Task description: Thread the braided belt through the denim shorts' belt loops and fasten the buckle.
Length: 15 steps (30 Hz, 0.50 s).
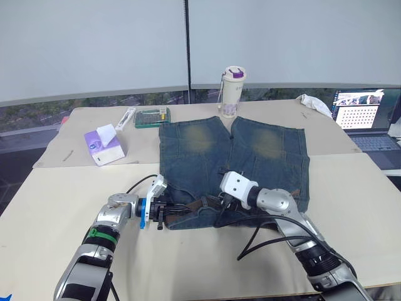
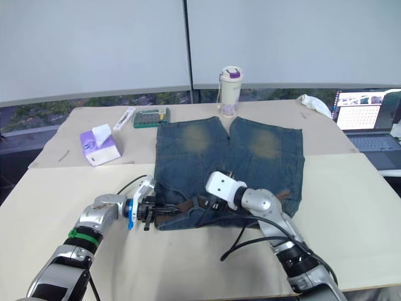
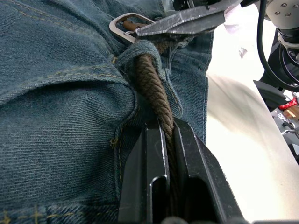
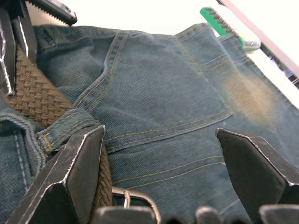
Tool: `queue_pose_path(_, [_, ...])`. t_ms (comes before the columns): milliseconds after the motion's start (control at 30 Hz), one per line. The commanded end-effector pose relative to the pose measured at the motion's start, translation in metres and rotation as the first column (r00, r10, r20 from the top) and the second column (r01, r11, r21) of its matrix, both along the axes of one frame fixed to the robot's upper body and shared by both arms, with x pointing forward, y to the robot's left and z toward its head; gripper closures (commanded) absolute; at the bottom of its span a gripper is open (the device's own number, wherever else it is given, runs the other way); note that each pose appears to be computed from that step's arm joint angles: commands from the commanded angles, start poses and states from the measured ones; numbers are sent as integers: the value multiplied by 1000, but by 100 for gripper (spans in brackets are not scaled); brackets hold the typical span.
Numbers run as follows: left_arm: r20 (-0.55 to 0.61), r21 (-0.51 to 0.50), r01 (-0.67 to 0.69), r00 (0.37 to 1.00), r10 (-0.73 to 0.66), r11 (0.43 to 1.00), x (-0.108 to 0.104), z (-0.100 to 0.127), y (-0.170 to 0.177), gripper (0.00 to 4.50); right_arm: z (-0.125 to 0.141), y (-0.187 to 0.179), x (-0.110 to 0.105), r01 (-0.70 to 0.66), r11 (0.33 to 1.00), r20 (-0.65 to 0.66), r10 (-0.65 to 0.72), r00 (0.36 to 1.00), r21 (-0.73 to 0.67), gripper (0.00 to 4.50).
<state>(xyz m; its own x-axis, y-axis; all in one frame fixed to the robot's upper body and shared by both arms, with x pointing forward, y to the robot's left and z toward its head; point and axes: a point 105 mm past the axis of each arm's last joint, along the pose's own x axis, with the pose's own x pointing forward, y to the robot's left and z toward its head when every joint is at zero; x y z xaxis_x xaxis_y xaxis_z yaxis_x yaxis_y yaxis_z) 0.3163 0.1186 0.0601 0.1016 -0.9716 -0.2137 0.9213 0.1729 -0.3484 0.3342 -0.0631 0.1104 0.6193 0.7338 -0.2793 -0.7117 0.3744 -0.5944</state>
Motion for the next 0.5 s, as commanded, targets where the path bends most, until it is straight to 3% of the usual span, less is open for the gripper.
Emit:
queue_pose_path(33, [13,18,-3,1000,3,1000,0,-2,1,450,-5,6,-1,-9,999,8,9,1000,-39,28])
queue_pose_path(133, [23,20,-15,1000,15,1000,1,-2,2,450,-11,7,0,-1,997,10,2,1000,-71,28])
queue_pose_path(333, [80,58,-53,996,49,997,8,-4,6,450,-19,-6,15,136,988,-20,-138,990,-72,28])
queue_pose_path(500, [115,72,-87,990,79,994,15,-4,11,450,-18,-1,3,69,998,-121,-70,990,-11,28])
